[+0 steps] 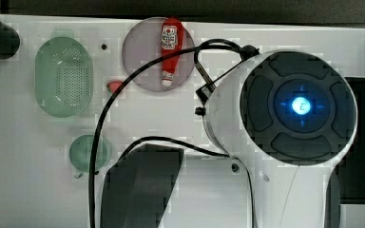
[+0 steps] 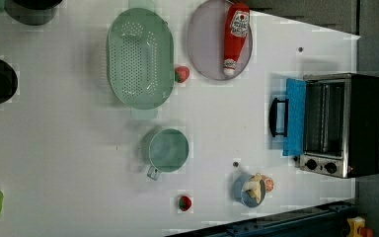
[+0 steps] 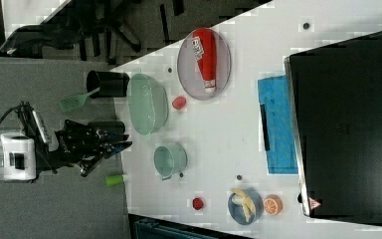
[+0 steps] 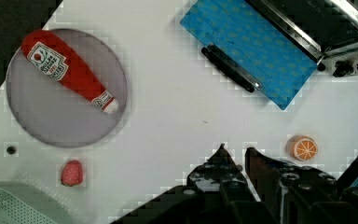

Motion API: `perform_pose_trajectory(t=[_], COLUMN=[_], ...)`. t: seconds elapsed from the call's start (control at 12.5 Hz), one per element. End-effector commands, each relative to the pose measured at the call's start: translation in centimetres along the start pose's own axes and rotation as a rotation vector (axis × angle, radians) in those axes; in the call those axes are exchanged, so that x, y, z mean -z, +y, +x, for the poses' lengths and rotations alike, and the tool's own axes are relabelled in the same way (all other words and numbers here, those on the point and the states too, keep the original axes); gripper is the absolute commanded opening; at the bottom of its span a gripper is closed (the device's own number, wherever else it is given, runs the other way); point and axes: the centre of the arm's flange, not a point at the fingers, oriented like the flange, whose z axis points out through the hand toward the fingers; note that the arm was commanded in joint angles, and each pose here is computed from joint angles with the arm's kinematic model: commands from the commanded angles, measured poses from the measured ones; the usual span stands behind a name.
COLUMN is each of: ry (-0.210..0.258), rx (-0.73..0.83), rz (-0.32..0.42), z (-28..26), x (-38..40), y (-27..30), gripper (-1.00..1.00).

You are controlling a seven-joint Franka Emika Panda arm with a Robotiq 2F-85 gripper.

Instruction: Flap open oven.

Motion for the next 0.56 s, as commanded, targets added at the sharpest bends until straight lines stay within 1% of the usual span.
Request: perform_pose_trajectory(t=[0.08, 0.56], ry=[-0.010, -0.014], rx=[-0.037, -0.037], rz=[-0.011, -0.017], z=[-0.52, -0.43], x=[-0.23, -0.59], y=[-0.46, -0.64], gripper=[-0.65, -0.65])
